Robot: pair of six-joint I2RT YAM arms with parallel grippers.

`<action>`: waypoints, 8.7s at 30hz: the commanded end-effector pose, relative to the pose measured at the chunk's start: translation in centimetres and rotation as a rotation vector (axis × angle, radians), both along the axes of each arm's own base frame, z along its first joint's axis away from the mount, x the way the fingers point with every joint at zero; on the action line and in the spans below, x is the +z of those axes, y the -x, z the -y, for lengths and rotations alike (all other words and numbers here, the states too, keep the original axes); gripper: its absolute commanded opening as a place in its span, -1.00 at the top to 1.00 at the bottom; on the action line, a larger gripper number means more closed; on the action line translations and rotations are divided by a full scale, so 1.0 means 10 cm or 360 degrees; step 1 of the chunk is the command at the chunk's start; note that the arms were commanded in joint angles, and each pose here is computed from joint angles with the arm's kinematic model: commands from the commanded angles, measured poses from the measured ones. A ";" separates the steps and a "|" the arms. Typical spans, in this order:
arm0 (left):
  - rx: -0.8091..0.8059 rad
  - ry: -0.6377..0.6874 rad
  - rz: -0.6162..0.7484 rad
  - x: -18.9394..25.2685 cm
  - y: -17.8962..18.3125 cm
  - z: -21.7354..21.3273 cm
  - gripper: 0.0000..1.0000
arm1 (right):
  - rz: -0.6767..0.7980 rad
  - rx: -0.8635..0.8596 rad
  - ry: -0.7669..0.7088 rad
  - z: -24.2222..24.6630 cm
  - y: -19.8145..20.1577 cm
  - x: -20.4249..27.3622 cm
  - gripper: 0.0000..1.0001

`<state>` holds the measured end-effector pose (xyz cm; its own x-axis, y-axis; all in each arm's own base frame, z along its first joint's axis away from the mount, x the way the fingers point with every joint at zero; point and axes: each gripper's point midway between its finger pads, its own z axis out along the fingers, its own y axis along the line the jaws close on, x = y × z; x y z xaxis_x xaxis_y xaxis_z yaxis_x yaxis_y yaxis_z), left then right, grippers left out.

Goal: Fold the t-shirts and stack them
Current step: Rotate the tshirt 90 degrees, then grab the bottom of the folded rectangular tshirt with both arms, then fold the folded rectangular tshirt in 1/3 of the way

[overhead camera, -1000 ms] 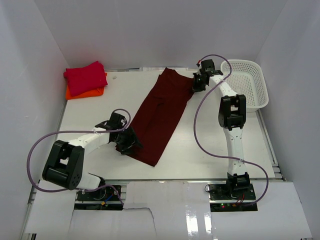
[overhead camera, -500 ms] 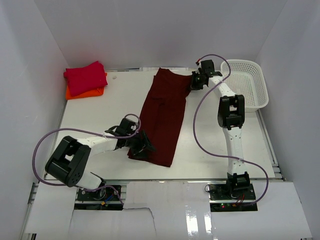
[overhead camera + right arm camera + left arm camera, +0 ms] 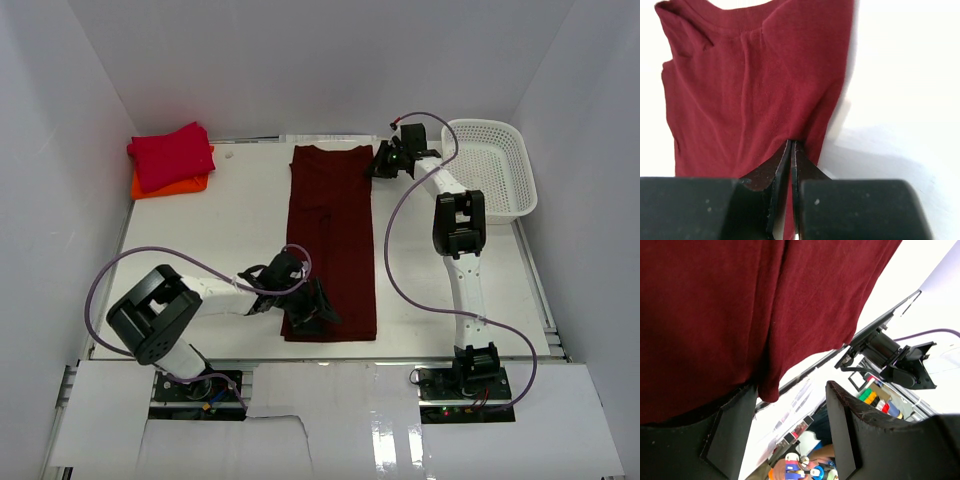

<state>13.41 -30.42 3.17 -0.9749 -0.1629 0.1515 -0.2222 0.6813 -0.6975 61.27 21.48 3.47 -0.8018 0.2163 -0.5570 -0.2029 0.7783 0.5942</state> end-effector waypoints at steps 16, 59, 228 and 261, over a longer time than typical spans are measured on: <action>-0.0016 -0.0405 -0.0004 -0.18 0.14 -0.21 -0.40 | 0.0202 0.0054 -0.0245 -0.15 -0.20 0.43 0.83; 0.0149 -0.0239 0.1465 1.56 -1.29 -1.45 -0.81 | 0.0314 -0.0103 0.0419 1.08 3.18 1.45 -0.23; 0.0134 -0.0125 0.0869 1.13 -1.01 -0.96 1.00 | -0.0087 0.0504 0.0192 -0.06 4.16 1.12 0.84; 0.0131 -0.0153 0.1005 1.30 -2.20 -0.91 1.00 | -0.0034 0.0493 0.0306 -0.11 2.99 1.13 0.85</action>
